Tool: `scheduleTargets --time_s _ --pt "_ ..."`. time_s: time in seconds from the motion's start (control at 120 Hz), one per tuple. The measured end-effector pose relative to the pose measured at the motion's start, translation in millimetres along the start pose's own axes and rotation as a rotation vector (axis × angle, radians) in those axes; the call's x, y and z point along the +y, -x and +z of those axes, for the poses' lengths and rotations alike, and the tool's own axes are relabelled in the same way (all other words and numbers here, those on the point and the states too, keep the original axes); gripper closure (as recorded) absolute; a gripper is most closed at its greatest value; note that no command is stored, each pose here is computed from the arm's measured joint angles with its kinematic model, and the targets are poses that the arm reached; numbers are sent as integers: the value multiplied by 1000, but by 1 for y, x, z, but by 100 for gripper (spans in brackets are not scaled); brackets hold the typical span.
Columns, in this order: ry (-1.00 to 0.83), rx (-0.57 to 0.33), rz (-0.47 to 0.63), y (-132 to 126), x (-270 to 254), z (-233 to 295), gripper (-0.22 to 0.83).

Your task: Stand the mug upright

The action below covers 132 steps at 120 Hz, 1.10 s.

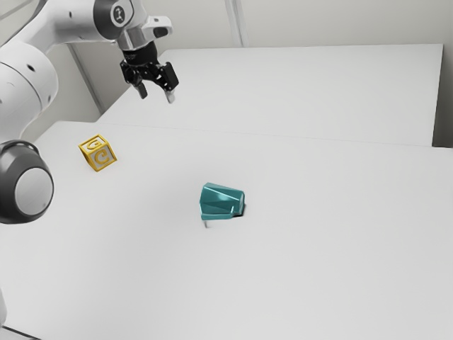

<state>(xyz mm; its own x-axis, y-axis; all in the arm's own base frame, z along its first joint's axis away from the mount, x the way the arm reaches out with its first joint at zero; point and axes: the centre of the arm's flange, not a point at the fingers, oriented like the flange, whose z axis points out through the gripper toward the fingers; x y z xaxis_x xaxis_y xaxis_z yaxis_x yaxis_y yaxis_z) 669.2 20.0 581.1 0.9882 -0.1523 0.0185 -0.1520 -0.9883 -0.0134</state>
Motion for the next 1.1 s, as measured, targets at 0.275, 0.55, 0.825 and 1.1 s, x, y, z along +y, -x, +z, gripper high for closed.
scheduleTargets --time_s 0.275,0.55,0.825,1.1 --pt "21 11 -16 48 1 -1 0" --pt "230 154 -361 124 -73 57 0" --pt "611 441 -692 160 -107 137 1" --pt "649 549 -543 163 -69 201 0"
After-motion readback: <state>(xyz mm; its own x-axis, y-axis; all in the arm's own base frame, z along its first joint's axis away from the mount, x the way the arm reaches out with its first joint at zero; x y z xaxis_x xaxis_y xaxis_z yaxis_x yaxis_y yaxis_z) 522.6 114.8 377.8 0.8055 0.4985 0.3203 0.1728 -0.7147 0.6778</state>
